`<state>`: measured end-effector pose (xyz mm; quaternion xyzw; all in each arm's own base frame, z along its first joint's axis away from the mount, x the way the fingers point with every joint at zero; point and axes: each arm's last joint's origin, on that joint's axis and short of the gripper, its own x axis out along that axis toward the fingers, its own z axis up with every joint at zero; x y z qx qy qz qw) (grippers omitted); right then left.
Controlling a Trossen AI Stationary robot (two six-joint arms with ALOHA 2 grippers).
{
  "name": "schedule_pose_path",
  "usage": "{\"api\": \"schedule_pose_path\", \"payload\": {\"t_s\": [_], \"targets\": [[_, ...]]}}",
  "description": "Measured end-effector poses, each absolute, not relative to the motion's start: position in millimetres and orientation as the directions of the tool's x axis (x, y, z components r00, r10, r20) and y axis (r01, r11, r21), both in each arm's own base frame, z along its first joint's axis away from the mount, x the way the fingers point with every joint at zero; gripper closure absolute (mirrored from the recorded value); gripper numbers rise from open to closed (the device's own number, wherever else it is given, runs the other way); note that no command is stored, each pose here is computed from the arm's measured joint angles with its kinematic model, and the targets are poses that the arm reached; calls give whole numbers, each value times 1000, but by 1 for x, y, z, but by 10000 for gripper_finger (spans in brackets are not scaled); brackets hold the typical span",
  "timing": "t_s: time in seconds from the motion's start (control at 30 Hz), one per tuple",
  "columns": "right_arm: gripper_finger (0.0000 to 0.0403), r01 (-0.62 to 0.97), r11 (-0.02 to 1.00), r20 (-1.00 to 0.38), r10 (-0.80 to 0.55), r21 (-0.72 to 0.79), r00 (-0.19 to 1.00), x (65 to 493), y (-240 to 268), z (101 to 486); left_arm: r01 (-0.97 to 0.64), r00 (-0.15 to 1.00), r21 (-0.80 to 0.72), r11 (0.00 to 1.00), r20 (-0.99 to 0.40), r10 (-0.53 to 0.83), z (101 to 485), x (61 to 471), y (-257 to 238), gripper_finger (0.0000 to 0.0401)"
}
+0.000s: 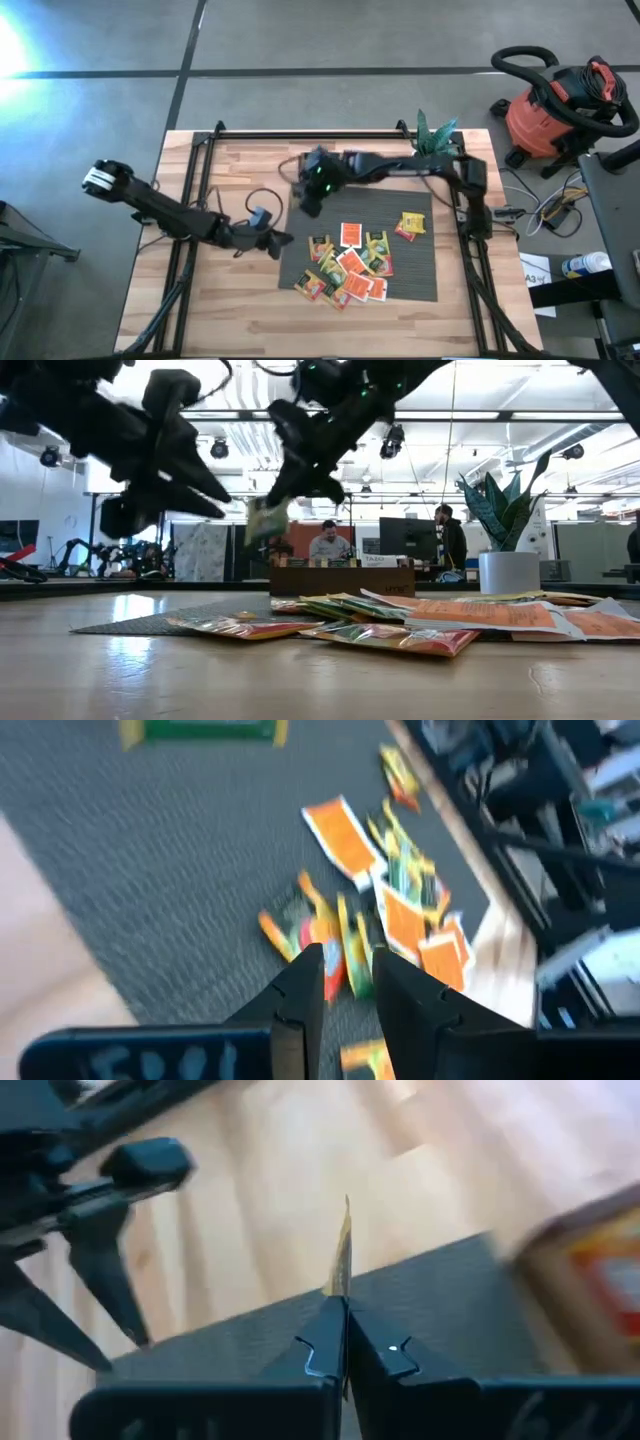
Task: Pick & Place Tea
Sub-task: Put the yellow tea bag into the middle section of the wooden organizer
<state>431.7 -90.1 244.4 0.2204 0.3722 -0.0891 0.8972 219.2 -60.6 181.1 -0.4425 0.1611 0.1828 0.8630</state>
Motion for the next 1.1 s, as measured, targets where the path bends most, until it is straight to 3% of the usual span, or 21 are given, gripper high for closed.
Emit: {"api": "schedule_pose_path", "payload": {"t_s": [0.17, 0.3, 0.53, 1.1], "targets": [[394, 427, 858, -688, -127, 285, 714, 402, -142, 272, -486, 874, -695, 530, -395, 283, 197, 206, -53, 317], [394, 479, 853, -708, -206, 208, 676, 384, -176, 274, -495, 869, -696, 521, -373, 327, 205, 197, -48, 317], [394, 465, 879, -834, -174, 109, 524, 376, -203, 230, -501, 863, -692, 520, -349, 366, 211, 192, -46, 317], [394, 448, 891, -863, -166, 77, 477, 367, -219, 206, -522, 842, -699, 488, -334, 423, 210, 192, -44, 317]]}}
